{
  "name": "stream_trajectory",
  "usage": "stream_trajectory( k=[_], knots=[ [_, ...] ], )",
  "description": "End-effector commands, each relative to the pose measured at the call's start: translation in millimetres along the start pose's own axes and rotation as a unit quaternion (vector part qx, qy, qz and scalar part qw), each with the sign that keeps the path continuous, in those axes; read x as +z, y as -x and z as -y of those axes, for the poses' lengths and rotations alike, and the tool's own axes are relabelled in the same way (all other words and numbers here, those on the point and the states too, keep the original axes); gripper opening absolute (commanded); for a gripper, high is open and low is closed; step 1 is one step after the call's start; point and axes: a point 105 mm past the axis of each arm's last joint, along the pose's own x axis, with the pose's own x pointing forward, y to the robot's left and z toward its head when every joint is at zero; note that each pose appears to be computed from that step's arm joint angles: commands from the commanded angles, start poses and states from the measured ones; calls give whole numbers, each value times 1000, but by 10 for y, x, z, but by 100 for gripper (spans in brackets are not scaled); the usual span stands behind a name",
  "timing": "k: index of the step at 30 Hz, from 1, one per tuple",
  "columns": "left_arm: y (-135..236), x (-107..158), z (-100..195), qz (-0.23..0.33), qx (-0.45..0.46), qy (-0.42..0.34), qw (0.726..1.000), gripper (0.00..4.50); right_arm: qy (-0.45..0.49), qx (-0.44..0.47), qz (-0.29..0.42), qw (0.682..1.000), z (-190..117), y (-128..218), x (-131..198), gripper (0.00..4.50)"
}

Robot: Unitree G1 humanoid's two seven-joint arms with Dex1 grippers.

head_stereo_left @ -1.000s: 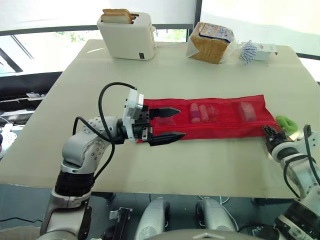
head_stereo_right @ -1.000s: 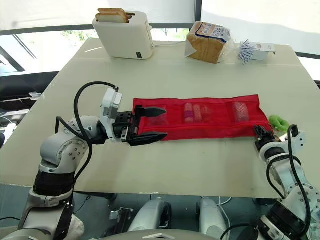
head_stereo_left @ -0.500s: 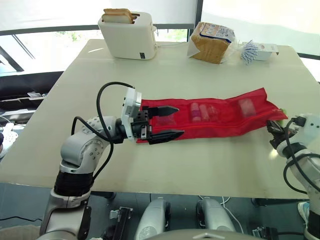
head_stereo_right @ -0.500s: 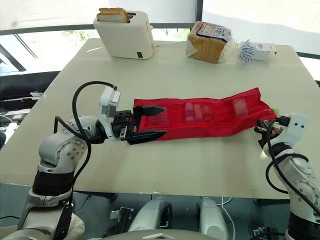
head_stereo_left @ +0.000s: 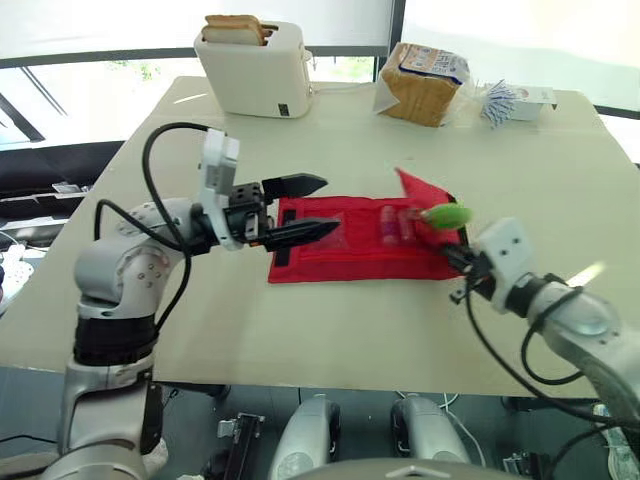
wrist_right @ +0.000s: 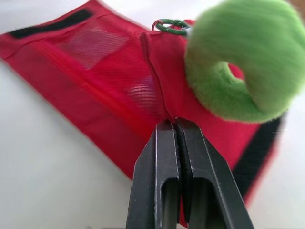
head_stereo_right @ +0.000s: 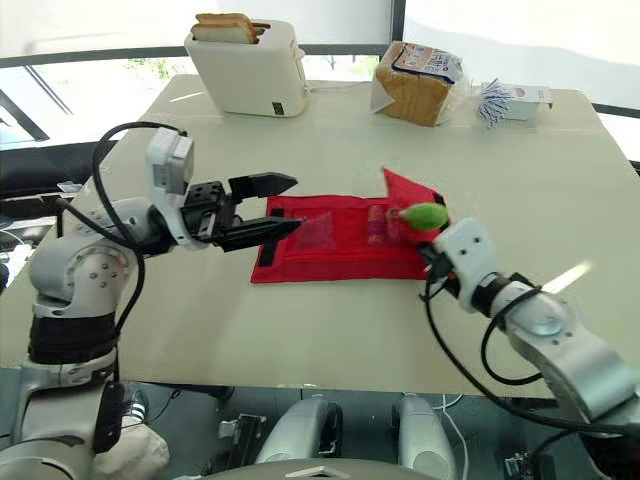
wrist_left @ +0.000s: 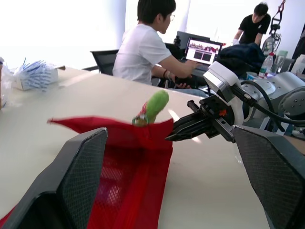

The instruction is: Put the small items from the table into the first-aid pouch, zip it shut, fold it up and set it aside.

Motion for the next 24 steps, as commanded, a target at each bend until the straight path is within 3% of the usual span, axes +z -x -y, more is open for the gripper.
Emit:
stream_trajectory(
  k=[1, 9, 12, 20, 24],
  knots=[
    [141, 66, -3, 7, 8, -7, 1000, 450, 31, 43, 2, 999, -175, -209, -20, 3],
    [474, -226, -60, -18, 99, 27, 995, 450, 15, 132, -17, 991, -496, -543, -211, 3],
    [637, -382, -101, -29, 143, 52, 988, 450, 5, 159, -3, 987, -472, -364, -157, 80],
    [949, -745, -295, -55, 254, 138, 956, 450, 7, 212, 63, 975, -321, 385, 329, 446],
    [1024, -1030, -392, -114, 301, 224, 920, 450, 48, 226, 103, 968, -244, 718, 641, 446]
  ],
)
